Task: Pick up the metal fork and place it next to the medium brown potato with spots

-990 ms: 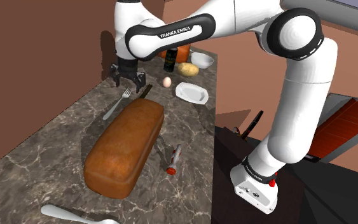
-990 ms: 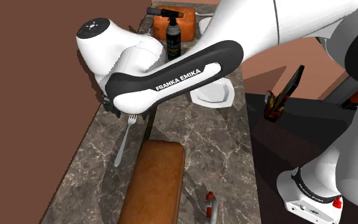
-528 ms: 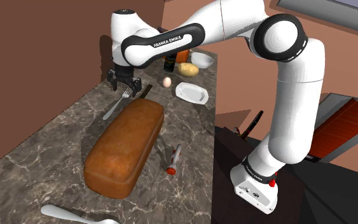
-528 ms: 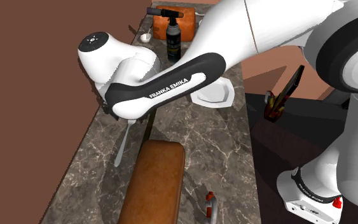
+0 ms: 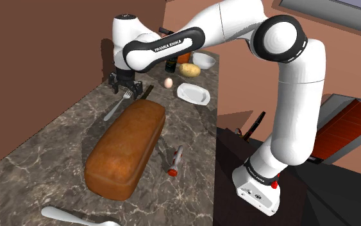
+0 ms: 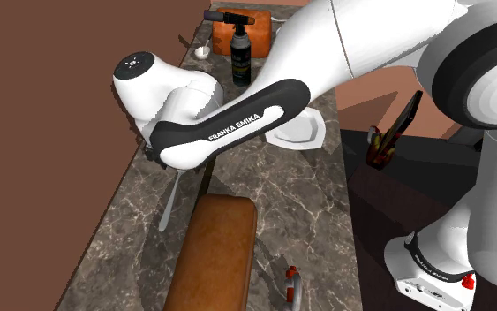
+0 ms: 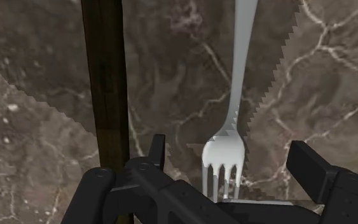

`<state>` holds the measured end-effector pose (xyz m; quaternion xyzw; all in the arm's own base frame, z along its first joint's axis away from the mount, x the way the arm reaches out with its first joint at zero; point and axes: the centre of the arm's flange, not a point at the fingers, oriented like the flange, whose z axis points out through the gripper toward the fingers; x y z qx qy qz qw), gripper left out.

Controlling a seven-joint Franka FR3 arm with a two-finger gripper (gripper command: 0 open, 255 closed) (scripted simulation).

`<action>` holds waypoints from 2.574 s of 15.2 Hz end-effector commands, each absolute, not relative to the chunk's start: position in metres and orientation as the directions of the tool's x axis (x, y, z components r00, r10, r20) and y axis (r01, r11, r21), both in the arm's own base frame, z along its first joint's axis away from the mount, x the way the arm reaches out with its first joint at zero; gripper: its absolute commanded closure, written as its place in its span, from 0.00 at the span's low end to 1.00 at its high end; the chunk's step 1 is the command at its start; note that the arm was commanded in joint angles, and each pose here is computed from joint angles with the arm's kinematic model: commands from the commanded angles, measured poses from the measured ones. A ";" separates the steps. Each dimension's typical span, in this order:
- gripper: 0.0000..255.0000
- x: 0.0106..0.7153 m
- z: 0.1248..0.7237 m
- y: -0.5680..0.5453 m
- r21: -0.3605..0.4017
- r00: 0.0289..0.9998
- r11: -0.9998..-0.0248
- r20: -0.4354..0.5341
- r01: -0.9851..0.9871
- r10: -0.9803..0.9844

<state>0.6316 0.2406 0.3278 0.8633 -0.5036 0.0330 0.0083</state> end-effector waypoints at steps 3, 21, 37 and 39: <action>1.00 0.632 0.328 0.241 -0.019 0.491 -0.493 0.065 -0.870 -0.869; 1.00 0.632 0.381 0.241 -0.019 0.491 -0.493 0.065 -0.870 -0.869; 1.00 0.632 0.465 0.241 -0.019 0.491 -0.493 0.065 -0.870 -0.869; 1.00 0.632 0.476 0.241 -0.019 0.491 -0.493 0.065 -0.870 -0.869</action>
